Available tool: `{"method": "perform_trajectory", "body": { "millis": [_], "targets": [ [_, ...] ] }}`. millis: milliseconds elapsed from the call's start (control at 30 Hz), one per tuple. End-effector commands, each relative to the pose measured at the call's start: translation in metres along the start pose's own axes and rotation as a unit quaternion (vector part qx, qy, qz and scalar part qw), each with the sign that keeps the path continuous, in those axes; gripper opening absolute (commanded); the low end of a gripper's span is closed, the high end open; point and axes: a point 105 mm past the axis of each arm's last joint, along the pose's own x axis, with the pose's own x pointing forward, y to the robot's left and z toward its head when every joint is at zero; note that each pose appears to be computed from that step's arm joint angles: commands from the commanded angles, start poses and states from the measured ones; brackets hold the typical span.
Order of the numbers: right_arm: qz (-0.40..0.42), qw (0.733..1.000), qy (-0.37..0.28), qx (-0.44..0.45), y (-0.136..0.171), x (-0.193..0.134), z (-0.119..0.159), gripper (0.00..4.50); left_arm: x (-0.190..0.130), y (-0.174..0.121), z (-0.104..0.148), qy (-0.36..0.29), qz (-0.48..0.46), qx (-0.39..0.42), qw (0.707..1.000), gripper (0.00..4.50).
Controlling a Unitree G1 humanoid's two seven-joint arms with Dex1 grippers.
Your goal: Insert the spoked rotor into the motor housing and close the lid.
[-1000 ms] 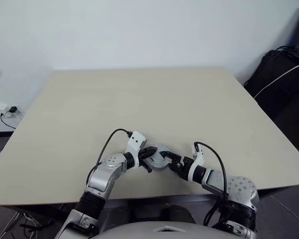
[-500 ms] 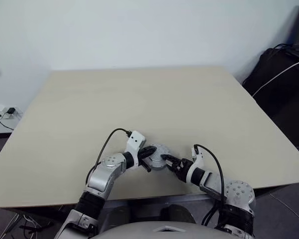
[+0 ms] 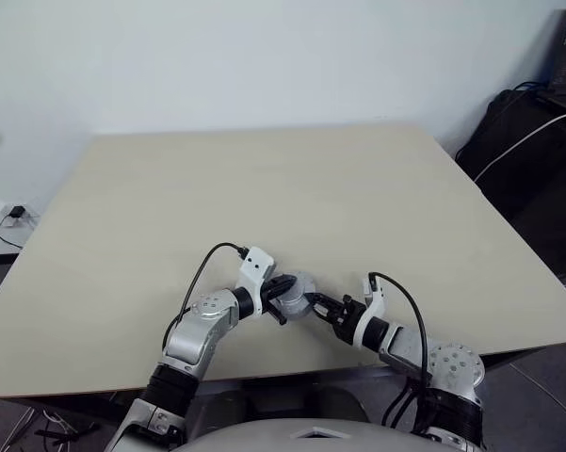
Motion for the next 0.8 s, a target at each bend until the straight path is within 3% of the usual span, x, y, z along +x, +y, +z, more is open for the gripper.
{"method": "perform_trajectory", "body": {
  "millis": [33,400,633,800],
  "targets": [
    [0.014,0.998,0.06,-0.007,0.006,0.005,-0.019,1.19,0.002,-0.006,-0.012,0.021,-0.008,-0.011,1.0,0.0],
    [0.019,0.998,0.065,-0.007,0.008,0.007,-0.023,1.19,-0.001,-0.004,-0.009,0.013,-0.004,-0.012,1.0,0.0],
    [0.02,0.999,0.049,0.002,0.007,0.006,-0.021,1.19,-0.022,0.014,0.018,-0.083,0.078,-0.065,0.991,0.0],
    [0.029,0.999,0.039,0.015,0.007,0.006,-0.021,1.19,-0.056,0.033,0.033,-0.162,0.15,-0.125,0.967,0.0]
  ]
}}
